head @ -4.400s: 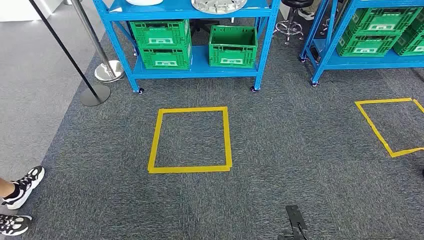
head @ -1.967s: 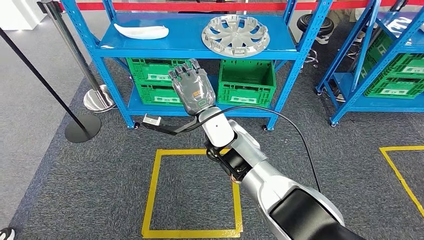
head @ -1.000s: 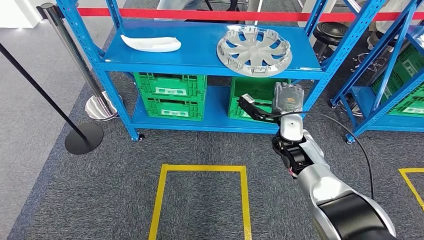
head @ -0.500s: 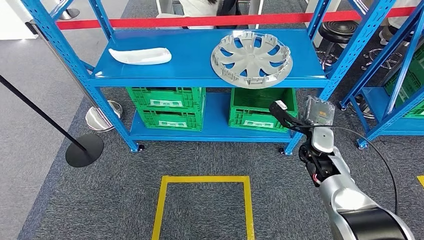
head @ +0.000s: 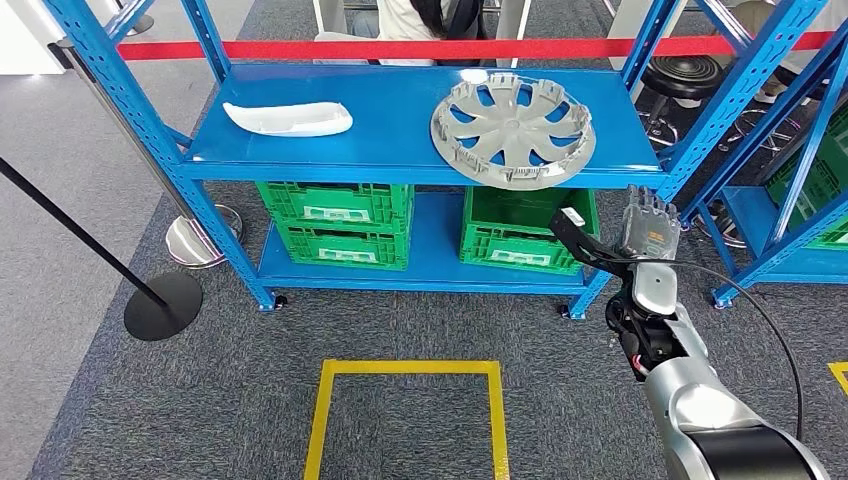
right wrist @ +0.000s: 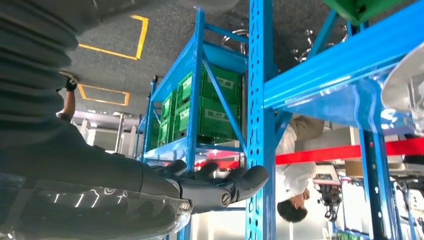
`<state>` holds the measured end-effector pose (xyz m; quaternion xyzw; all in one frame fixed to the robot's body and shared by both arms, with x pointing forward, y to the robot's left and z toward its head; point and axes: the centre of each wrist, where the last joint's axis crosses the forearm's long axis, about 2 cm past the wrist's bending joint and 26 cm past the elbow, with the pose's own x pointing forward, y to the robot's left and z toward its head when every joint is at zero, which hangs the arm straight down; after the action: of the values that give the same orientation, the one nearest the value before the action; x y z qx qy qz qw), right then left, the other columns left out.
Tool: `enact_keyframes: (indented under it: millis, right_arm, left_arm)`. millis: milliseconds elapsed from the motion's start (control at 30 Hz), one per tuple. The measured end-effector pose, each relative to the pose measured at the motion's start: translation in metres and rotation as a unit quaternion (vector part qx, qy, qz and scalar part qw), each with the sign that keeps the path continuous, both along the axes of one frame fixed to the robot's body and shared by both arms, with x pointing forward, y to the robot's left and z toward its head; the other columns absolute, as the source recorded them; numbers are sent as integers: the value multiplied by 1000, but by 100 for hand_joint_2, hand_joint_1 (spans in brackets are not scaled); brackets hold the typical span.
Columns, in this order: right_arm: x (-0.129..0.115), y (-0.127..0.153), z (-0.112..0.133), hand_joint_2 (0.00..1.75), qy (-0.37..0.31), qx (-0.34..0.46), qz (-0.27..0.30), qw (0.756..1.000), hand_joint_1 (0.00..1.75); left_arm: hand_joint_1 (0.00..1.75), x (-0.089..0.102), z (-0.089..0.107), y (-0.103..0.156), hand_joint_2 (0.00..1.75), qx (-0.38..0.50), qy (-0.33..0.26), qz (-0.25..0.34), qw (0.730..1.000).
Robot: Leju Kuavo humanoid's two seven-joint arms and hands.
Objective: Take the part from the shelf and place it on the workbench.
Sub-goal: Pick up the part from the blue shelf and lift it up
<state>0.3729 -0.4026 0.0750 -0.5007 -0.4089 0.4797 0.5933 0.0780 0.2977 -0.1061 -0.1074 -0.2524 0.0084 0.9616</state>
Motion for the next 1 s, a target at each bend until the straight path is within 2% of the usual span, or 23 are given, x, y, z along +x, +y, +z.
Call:
enact_keyframes:
  millis: [267, 400, 533, 700, 1000]
  right_arm:
    - [6, -2, 9, 0, -29, 3, 43, 999, 0]
    - [14, 2, 17, 175, -47, 1, 74, 996, 0]
    - [28, 23, 29, 175, -60, -4, 114, 992, 0]
    - [45, 68, 43, 175, -78, -11, 182, 980, 0]
    - [53, 134, 54, 175, -85, -26, 266, 960, 0]
  left_arm:
    - [0, 3, 0, -3, 0, -1, 7, -5, 1000]
    - [0, 3, 0, -3, 0, 0, 10, -7, 1000]
    - [0, 3, 0, -3, 0, 0, 10, -7, 1000]
    - [0, 4, 1, -3, 0, 2, 12, -14, 1000]
    - [0, 8, 1, -5, 0, 6, 16, -33, 999]
